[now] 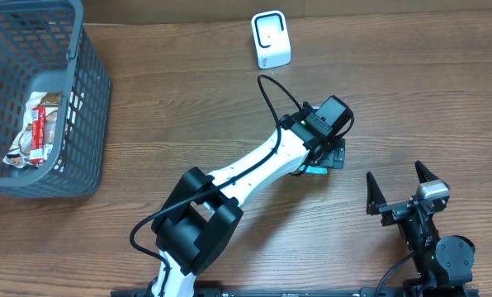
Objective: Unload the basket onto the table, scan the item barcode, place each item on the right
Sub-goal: 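Lift the teal-orange snack packet out and carry it toward the scanner, then lower the teal-orange packet onto the table and open the left gripper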
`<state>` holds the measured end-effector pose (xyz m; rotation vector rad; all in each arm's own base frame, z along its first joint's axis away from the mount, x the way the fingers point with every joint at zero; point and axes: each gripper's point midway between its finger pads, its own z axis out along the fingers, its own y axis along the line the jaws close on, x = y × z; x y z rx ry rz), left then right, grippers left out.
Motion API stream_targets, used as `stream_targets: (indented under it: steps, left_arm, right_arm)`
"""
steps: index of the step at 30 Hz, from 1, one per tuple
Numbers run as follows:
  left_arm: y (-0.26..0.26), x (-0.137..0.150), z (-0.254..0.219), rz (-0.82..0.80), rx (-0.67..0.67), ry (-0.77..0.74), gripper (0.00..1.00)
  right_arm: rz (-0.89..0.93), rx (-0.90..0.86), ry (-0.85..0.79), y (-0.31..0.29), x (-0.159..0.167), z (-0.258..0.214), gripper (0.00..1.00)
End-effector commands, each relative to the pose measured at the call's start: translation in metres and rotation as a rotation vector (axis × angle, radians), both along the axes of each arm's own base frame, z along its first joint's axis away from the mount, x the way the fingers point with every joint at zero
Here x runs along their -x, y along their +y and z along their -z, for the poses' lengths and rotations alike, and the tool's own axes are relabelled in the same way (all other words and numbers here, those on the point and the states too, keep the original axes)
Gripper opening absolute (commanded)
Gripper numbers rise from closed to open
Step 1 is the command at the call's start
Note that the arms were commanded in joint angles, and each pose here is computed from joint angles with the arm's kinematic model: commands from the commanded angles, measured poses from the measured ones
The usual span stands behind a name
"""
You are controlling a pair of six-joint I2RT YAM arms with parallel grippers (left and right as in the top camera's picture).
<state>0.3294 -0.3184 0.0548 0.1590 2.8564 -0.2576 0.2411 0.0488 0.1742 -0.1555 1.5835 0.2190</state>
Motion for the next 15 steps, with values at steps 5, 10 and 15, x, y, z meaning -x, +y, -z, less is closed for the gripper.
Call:
stream_targets:
  steps: [5, 10, 15]
  left_arm:
    - [-0.001, -0.019, -0.046, 0.032, 0.028, -0.033, 1.0]
    - [-0.007, -0.032, -0.112, 0.094, 0.079, -0.118, 1.0]
    - [0.001, -0.031, -0.141, 0.178, 0.053, -0.146, 1.0]
  right_arm:
    - [0.003, 0.005, -0.002, -0.001, 0.0, 0.002, 1.0]
    - [0.003, 0.005, -0.002, -0.001, 0.0, 0.002, 1.0]
    - [0.003, 0.005, -0.002, -0.001, 0.0, 0.002, 1.0]
